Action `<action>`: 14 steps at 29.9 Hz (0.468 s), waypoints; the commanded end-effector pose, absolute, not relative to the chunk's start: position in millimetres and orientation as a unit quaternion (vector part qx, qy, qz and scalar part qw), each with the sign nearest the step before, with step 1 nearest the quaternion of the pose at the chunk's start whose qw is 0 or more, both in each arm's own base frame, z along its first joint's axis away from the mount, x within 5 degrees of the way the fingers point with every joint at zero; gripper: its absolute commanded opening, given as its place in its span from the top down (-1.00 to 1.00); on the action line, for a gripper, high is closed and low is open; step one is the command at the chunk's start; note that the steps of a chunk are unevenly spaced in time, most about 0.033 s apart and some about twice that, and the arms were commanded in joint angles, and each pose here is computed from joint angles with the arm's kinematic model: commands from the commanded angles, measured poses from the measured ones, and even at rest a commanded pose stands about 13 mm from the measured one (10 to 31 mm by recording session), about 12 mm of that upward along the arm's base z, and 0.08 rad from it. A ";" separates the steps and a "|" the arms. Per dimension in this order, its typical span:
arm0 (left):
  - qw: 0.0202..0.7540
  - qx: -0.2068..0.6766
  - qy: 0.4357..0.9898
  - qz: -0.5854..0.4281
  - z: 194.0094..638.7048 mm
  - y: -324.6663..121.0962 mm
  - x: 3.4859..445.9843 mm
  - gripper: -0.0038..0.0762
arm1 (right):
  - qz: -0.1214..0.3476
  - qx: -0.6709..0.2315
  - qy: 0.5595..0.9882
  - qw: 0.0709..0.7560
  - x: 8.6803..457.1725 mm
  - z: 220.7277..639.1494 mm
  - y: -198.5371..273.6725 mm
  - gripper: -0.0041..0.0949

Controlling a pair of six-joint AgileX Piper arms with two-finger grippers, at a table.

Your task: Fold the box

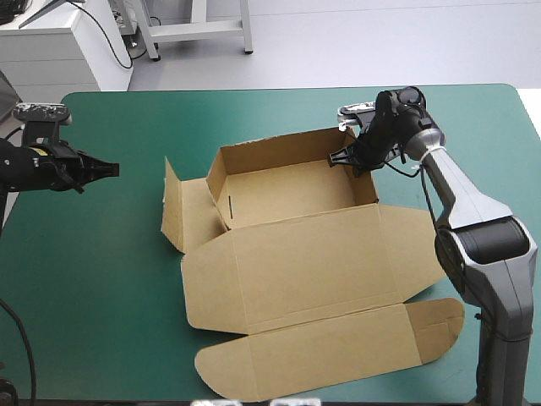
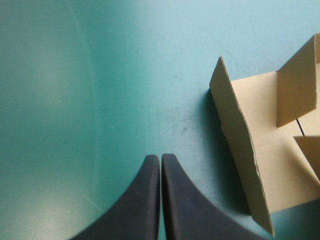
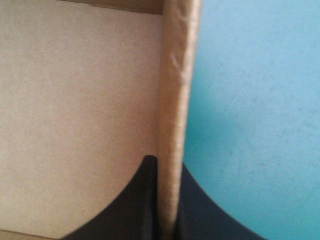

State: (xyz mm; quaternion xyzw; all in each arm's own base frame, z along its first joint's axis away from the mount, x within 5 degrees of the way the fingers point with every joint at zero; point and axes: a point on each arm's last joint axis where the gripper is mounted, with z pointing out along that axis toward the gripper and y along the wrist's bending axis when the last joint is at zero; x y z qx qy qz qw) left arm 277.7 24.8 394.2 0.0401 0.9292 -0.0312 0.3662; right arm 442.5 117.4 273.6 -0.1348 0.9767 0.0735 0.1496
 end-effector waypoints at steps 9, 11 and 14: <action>0.400 0.017 0.915 -0.045 406.9 23.8 278.2 0.92 | 0.092 -0.131 0.966 0.205 424.9 328.5 110.8 0.95; 0.394 0.015 0.917 -0.050 403.0 23.8 282.4 0.92 | 0.091 -0.132 0.963 0.218 420.0 339.9 107.6 0.95; 0.390 -0.003 0.918 -0.077 396.4 25.4 291.1 0.92 | 0.100 -0.126 0.957 0.240 412.5 358.0 100.4 0.96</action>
